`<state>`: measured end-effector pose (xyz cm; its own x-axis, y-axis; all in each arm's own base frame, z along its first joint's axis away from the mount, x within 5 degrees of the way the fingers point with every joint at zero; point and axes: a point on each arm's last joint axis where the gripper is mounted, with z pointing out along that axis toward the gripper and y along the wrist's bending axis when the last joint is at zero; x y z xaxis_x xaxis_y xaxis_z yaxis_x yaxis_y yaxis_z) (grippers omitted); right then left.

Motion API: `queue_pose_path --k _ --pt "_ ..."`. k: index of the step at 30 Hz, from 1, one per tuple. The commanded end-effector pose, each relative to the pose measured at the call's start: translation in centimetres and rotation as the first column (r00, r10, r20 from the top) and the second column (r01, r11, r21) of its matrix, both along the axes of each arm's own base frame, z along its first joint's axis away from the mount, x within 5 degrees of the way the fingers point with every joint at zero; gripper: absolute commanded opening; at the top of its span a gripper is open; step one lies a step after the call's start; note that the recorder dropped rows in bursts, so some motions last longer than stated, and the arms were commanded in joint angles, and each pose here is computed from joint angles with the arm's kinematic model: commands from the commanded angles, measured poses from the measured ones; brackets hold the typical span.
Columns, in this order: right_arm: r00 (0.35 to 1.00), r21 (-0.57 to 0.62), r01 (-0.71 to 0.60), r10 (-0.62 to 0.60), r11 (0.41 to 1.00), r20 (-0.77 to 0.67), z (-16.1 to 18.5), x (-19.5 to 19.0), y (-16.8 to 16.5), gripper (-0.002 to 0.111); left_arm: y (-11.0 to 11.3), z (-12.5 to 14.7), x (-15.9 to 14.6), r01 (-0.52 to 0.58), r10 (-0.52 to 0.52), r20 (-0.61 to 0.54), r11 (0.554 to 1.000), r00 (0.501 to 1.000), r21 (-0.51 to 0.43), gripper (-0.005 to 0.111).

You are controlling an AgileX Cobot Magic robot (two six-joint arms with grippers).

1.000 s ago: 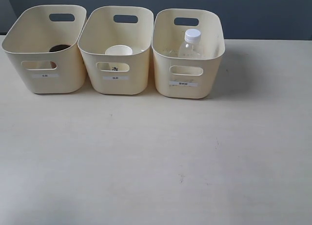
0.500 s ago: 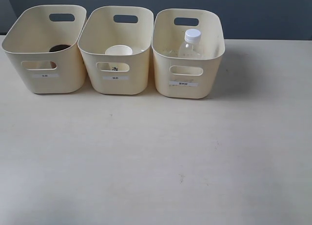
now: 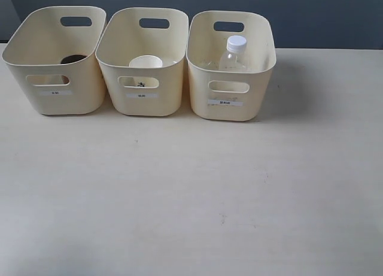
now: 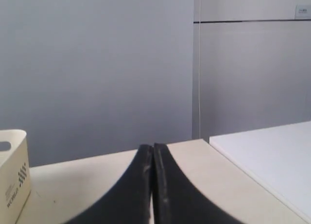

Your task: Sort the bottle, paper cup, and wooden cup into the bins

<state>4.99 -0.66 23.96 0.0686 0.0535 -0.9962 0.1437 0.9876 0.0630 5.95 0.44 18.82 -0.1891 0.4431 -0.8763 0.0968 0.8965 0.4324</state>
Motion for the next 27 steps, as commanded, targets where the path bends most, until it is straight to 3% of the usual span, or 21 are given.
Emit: queue_pose_path --k 1,7,27 --pt "1.000 -0.009 0.013 -0.013 1.000 -0.021 -1.6 0.3 -0.1 -0.001 -0.1 0.0 0.0 0.006 -0.006 0.004 1.000 1.000 -0.011 0.000" --pt "0.995 -0.035 0.012 -0.015 0.999 -0.100 -3.7 0.6 -0.2 -0.001 -0.1 0.0 0.0 0.006 -0.006 0.004 1.000 1.000 -0.011 0.000" --pt "0.988 -0.027 -0.026 0.021 0.999 -0.153 -4.2 0.6 0.0 -0.001 -0.1 0.0 0.0 0.006 -0.006 0.004 1.000 1.000 -0.011 0.000"
